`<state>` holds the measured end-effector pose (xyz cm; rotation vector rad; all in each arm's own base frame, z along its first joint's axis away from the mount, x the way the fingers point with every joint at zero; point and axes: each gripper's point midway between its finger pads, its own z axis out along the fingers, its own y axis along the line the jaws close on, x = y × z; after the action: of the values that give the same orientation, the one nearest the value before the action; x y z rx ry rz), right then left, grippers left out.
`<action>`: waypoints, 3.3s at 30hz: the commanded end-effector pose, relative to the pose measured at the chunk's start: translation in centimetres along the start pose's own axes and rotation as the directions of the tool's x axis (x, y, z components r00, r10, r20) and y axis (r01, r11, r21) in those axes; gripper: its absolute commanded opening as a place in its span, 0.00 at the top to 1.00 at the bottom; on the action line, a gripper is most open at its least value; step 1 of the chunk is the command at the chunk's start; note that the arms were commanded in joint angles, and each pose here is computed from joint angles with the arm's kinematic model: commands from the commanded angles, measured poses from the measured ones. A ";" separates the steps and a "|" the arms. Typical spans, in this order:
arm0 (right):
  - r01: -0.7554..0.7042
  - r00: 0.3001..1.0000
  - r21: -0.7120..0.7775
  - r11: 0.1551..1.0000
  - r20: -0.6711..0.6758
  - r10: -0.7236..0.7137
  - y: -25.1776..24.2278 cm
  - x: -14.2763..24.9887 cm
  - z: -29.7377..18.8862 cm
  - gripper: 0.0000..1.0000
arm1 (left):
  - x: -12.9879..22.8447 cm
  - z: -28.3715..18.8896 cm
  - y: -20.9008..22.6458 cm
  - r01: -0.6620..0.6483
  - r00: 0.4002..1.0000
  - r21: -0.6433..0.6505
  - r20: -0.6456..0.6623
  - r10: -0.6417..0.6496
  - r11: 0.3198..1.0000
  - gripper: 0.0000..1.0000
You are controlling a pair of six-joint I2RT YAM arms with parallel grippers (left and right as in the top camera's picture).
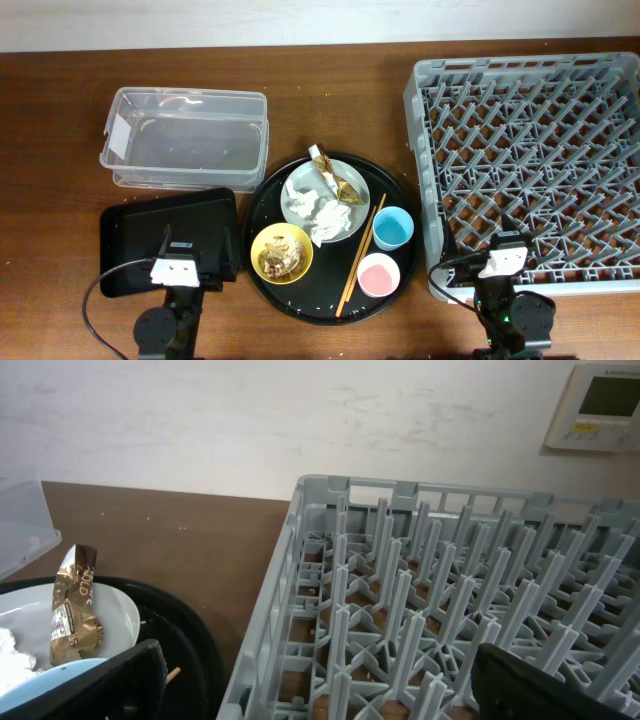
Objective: Sort waste into correct bins and load items into the dishwasher rack
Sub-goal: 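Move the left gripper toward the yellow bowl on the round tray, then grasp the yellow bowl rim with the left gripper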
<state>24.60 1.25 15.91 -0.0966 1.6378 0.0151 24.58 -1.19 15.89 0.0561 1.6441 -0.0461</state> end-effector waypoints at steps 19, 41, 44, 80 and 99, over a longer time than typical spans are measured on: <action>-0.002 1.000 0.015 1.000 -0.006 0.002 -0.3 0.3 0.0 0.02 | 0.1 0.0 0.0 -0.019 1.000 0.005 0.000 0.019 1.000 0.00; -0.002 1.000 0.015 1.000 -0.006 0.002 -0.3 0.3 0.0 0.02 | 0.1 0.0 0.0 -0.019 1.000 0.004 0.000 0.019 1.000 0.01; -0.002 1.000 0.015 1.000 -0.006 0.002 -0.3 0.3 0.0 0.02 | 0.1 0.0 0.0 -0.019 1.000 0.005 0.000 0.019 1.000 0.01; -0.155 0.692 0.022 0.988 -0.712 0.124 0.5 -4.4 -2.4 0.02 | -3.1 2.2 -4.0 0.239 0.559 0.127 -0.828 -0.030 0.963 0.00; -0.154 0.690 0.023 0.988 -0.713 0.124 0.5 -4.3 -2.3 0.02 | 9.6 1.5 -18.9 0.106 0.250 0.558 -0.816 0.521 0.823 0.11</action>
<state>22.28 1.83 19.47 -0.0151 2.4589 0.1337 24.33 -19.20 7.32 0.8632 2.8346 -0.3612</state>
